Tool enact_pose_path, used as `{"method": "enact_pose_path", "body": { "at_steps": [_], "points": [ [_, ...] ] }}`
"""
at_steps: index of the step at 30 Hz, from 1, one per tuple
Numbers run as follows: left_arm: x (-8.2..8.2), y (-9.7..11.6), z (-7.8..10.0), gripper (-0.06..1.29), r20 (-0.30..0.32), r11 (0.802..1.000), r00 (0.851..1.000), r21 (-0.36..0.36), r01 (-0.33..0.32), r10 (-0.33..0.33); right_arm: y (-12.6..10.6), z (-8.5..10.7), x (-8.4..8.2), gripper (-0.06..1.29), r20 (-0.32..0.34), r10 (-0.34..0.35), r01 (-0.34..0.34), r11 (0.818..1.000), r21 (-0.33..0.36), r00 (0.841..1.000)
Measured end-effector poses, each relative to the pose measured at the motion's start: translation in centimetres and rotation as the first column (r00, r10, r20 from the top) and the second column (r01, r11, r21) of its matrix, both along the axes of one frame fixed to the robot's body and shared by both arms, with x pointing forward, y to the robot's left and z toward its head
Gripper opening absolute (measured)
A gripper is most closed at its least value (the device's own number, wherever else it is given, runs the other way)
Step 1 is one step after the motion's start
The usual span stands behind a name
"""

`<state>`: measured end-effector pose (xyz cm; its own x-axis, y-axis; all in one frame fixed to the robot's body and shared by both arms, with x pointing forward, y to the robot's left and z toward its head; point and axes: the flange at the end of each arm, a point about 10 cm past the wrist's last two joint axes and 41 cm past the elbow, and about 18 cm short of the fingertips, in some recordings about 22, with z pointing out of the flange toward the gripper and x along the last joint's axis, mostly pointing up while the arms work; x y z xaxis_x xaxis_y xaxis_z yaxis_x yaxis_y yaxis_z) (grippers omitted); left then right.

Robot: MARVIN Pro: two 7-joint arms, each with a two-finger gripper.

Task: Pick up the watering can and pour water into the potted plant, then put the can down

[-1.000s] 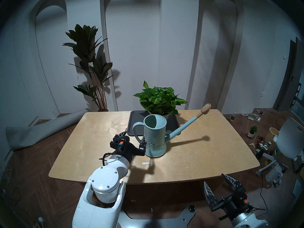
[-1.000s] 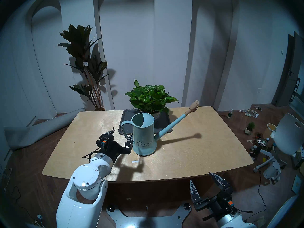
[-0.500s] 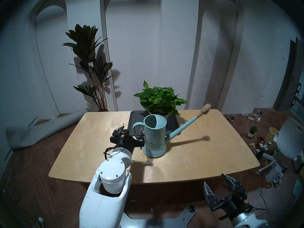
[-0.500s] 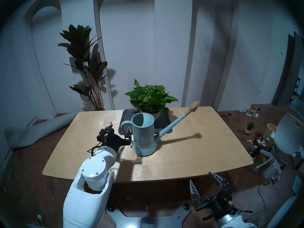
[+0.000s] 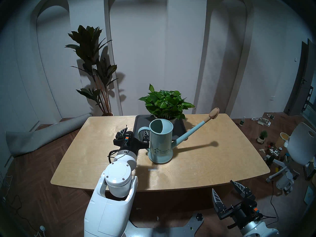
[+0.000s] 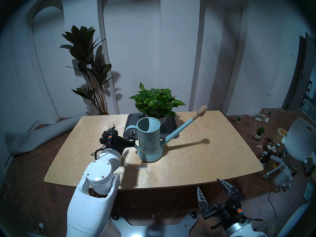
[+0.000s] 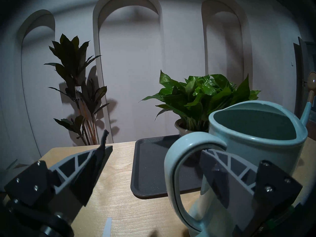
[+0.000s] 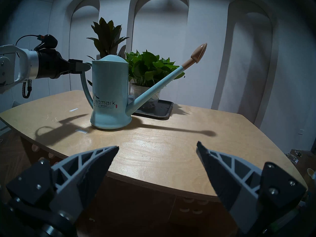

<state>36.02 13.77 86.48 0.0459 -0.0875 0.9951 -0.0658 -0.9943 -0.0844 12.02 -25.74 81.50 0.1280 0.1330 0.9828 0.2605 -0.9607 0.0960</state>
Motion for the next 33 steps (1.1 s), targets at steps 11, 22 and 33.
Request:
{"method": "enact_pose_path", "body": {
  "at_steps": [11,22,33],
  "points": [
    [0.0,-0.9,-1.2,1.24,-0.001,0.998,0.998,0.016,0.056,-0.056,0.0,0.0,0.0,1.23,0.0,0.0,0.0,1.0,0.0,1.0],
    [2.2,-1.4,-2.6,1.24,-0.005,0.998,0.998,0.031,0.062,-0.062,0.0,0.0,0.0,1.23,0.0,0.0,0.0,1.0,0.0,1.0],
    [4.6,-0.2,-2.4,1.24,0.012,0.999,1.0,0.028,0.02,-0.021,0.0,0.0,0.0,1.23,0.0,0.0,0.0,1.0,0.0,1.0]
  ]
}}
